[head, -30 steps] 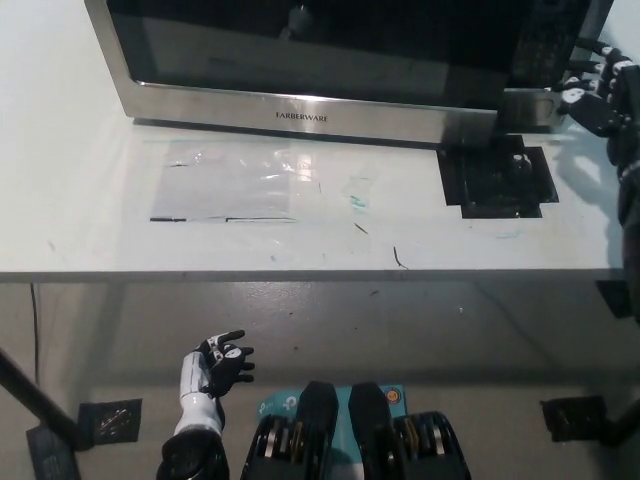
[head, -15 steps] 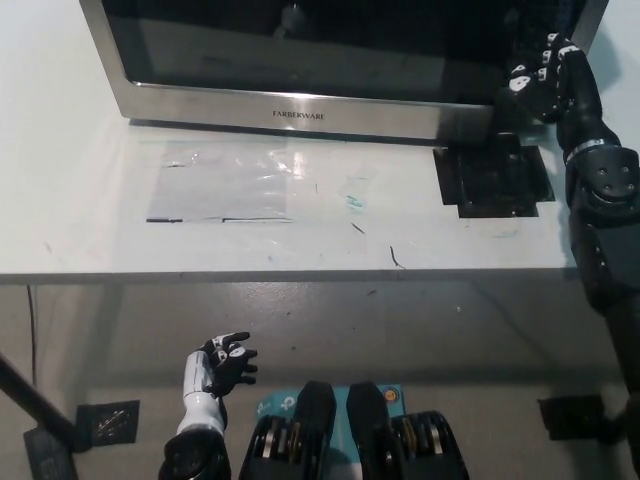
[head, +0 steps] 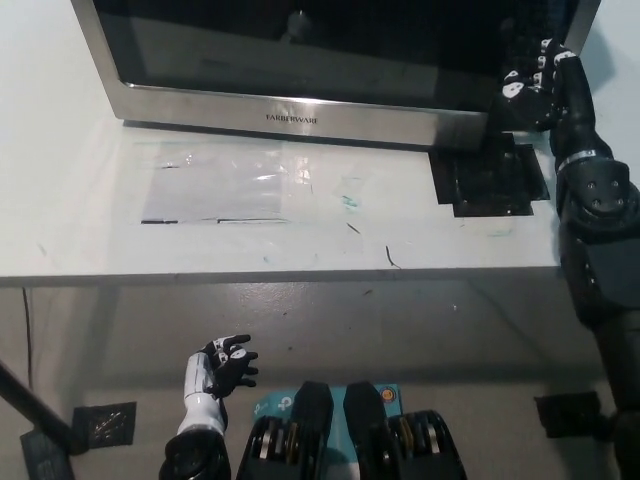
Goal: A microwave is kept infront of the robot with its door slightly ajar. The robot uses its right hand to push the door towards the left to open it.
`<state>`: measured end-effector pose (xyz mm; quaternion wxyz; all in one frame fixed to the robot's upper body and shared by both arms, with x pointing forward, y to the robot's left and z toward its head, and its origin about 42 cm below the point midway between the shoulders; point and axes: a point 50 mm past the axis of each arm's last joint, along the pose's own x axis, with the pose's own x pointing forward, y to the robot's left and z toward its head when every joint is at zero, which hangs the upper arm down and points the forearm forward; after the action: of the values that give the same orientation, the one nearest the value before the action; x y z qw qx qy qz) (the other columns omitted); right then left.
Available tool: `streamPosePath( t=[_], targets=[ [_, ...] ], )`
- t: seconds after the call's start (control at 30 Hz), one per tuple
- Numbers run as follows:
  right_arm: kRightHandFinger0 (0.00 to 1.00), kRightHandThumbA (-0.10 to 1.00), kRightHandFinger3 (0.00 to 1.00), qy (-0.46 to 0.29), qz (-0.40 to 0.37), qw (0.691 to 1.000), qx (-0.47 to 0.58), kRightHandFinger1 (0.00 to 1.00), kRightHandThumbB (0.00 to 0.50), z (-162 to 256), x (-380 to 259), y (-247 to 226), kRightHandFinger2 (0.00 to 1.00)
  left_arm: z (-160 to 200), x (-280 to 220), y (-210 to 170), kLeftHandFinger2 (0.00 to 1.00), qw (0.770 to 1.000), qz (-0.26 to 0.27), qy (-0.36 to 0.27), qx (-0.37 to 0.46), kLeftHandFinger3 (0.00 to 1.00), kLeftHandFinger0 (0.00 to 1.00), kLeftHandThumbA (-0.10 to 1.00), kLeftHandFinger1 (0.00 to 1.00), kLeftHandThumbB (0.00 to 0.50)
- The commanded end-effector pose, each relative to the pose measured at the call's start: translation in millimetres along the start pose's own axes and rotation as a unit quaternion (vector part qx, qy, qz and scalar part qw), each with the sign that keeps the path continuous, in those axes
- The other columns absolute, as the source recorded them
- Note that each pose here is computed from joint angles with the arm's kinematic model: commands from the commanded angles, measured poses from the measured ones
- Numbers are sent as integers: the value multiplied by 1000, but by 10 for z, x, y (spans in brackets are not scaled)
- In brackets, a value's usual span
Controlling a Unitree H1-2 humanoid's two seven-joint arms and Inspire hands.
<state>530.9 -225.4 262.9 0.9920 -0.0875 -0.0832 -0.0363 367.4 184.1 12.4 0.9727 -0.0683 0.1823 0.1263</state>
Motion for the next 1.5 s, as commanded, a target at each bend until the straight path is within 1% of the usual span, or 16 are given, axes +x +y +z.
streamPosePath(
  t=[0.0, 0.03, 0.07, 0.13, 0.2, 0.37, 0.4, 0.57, 0.7, 0.8, 0.83, 0.93, 1.0, 1.17, 1.2, 1.47],
  targets=[
    [281, 210, 727, -64, 44, 995, 68, 456, 238, 303, -153, 320, 602, 162, 59, -68, 336, 1000, -1, -22, 5, 417, 349, 63, 312, 0],
    [279, 208, 725, -63, 45, 994, 76, 456, 239, 288, -196, 327, 598, 160, 61, -70, 334, 1000, 1, -21, 2, 415, 348, 57, 311, 0],
    [262, 190, 725, -64, 45, 994, 74, 421, 227, 265, -265, 338, 587, 163, 63, -77, 323, 1000, 2, -19, -9, 407, 298, 26, 284, 0],
    [264, 145, 731, -56, 49, 993, 94, 400, 220, 193, -426, 362, 566, 141, 53, -68, 329, 1000, -1, -23, 0, 406, 299, 19, 288, 0],
    [282, 166, 746, -55, 56, 991, 104, 416, 227, 155, -587, 382, 573, 141, 47, -65, 357, 1000, -4, -25, 8, 423, 339, 60, 312, 0],
    [318, 269, 798, -65, 76, 985, 137, 462, 243, 97, -1026, 420, 613, 150, 52, -66, 361, 1000, -4, -24, 13, 449, 360, 40, 319, 0],
    [330, 296, 834, -62, 81, 985, 141, 463, 231, 97, -1133, 428, 624, 148, 51, -66, 373, 1000, -4, -24, 14, 460, 354, 41, 322, 0],
    [376, 300, 893, -68, 102, 979, 160, 493, 179, 69, -1540, 419, 646, 165, 65, -73, 381, 1000, -3, -23, 12, 456, 355, 56, 319, 0],
    [422, 284, 909, -63, 118, 973, 189, 523, 187, 49, -1683, 403, 670, 205, 97, -93, 367, 1000, -1, -26, 10, 427, 325, 63, 303, 2],
    [435, 277, 915, -60, 120, 972, 195, 530, 177, 47, -1755, 395, 682, 213, 100, -99, 361, 1000, -2, -24, 7, 421, 323, 67, 302, 0],
    [428, 245, 901, -57, 124, 971, 197, 512, 154, 9, -1896, 402, 677, 218, 100, -99, 324, 1000, -1, -24, 0, 420, 260, 26, 251, 0],
    [403, 229, 906, -60, 131, 971, 192, 492, 130, -13, -2007, 405, 682, 209, 98, -114, 305, 1000, -2, -23, -8, 409, 262, 13, 244, 0],
    [410, 235, 916, -58, 139, 970, 192, 518, 123, -32, -2092, 414, 705, 215, 100, -111, 353, 1000, -2, -25, -1, 422, 297, 46, 283, 0],
    [424, 253, 905, -51, 145, 968, 198, 529, 151, -53, -2269, 442, 695, 217, 101, -113, 347, 1000, -1, -23, -3, 428, 305, 33, 284, 0],
    [416, 248, 905, -46, 150, 966, 204, 538, 159, -68, -2360, 462, 688, 213, 98, -110, 375, 1000, -1, -26, 2, 440, 321, 35, 296, 0],
    [376, 277, 877, -39, 165, 960, 223, 538, 134, -146, -2604, 585, 714, 214, 98, -111, 374, 1000, -2, -26, -3, 431, 321, 27, 296, 0]
  ],
)
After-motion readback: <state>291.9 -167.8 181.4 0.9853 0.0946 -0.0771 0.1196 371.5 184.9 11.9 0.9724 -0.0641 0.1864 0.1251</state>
